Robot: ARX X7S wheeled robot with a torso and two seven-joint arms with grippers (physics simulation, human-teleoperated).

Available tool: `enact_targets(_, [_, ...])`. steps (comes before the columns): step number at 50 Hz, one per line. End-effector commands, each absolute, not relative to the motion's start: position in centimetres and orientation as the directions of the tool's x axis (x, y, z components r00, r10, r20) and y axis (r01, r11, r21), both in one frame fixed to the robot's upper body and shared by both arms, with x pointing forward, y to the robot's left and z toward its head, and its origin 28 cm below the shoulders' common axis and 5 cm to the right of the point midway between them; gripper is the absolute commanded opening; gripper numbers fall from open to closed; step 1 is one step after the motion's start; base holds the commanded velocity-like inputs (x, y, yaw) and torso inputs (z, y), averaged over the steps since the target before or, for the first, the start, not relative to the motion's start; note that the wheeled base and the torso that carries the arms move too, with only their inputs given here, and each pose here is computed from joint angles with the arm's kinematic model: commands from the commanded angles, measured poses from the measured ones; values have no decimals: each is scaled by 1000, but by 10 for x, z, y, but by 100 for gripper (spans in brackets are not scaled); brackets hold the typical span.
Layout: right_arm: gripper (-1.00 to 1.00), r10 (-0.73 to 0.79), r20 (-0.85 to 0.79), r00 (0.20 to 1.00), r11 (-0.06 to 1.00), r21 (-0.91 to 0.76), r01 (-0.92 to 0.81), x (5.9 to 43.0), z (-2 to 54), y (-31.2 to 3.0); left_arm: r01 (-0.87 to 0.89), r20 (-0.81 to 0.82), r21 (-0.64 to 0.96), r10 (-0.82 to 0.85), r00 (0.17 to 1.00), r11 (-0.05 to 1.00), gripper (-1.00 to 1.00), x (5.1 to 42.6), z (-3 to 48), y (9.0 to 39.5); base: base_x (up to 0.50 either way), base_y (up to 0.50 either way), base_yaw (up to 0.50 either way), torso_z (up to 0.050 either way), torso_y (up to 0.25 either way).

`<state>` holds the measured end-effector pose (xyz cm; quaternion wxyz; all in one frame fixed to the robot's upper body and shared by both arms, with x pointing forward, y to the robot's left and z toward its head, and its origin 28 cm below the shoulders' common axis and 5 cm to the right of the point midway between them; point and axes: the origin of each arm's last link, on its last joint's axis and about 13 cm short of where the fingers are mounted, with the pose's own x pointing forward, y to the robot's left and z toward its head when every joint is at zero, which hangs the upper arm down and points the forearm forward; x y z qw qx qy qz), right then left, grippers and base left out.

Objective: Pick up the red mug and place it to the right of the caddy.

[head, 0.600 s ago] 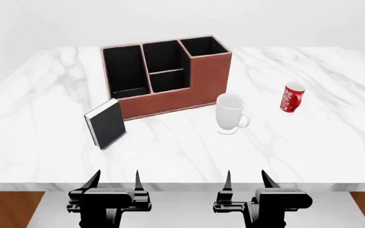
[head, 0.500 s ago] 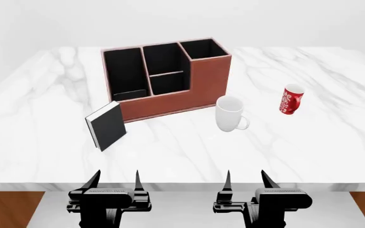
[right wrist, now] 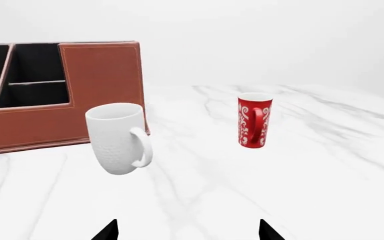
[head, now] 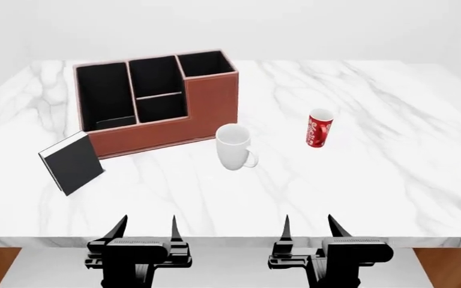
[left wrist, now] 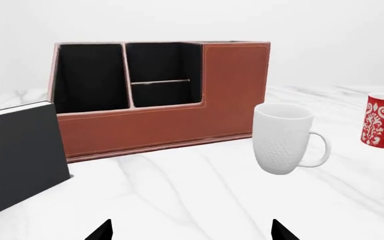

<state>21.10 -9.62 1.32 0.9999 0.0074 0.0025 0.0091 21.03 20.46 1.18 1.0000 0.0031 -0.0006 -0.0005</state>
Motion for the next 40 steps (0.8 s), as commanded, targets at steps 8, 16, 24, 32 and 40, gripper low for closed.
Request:
enact_targets(8, [100, -21, -20, 1000, 999, 24, 22, 212, 18, -98, 2, -46, 7, -1, 999, 1000, 100, 210, 17, 204, 54, -437, 0, 0, 0])
enact_targets(16, [100, -15, -35, 999, 998, -54, 13, 231, 94, -108, 126, 105, 110, -138, 985, 986, 100, 218, 163, 200, 0, 0, 0, 0, 0])
enact_targets(24, [100, -6, -9, 1000, 998, -64, 5, 268, 149, -116, 108, 89, 150, -122, 988, 983, 100, 236, 253, 199, 0, 0, 0, 0, 0])
enact_targets(32, [100, 6, -14, 1000, 999, -34, -6, 275, 149, -121, 100, 89, 150, -114, 989, 984, 100, 243, 258, 199, 188, 0, 0, 0, 0])
enact_targets(40, [100, 13, -19, 1000, 999, -45, -14, 276, 151, -119, 91, 78, 141, -103, 992, 986, 100, 247, 256, 202, 500, 0, 0, 0, 0])
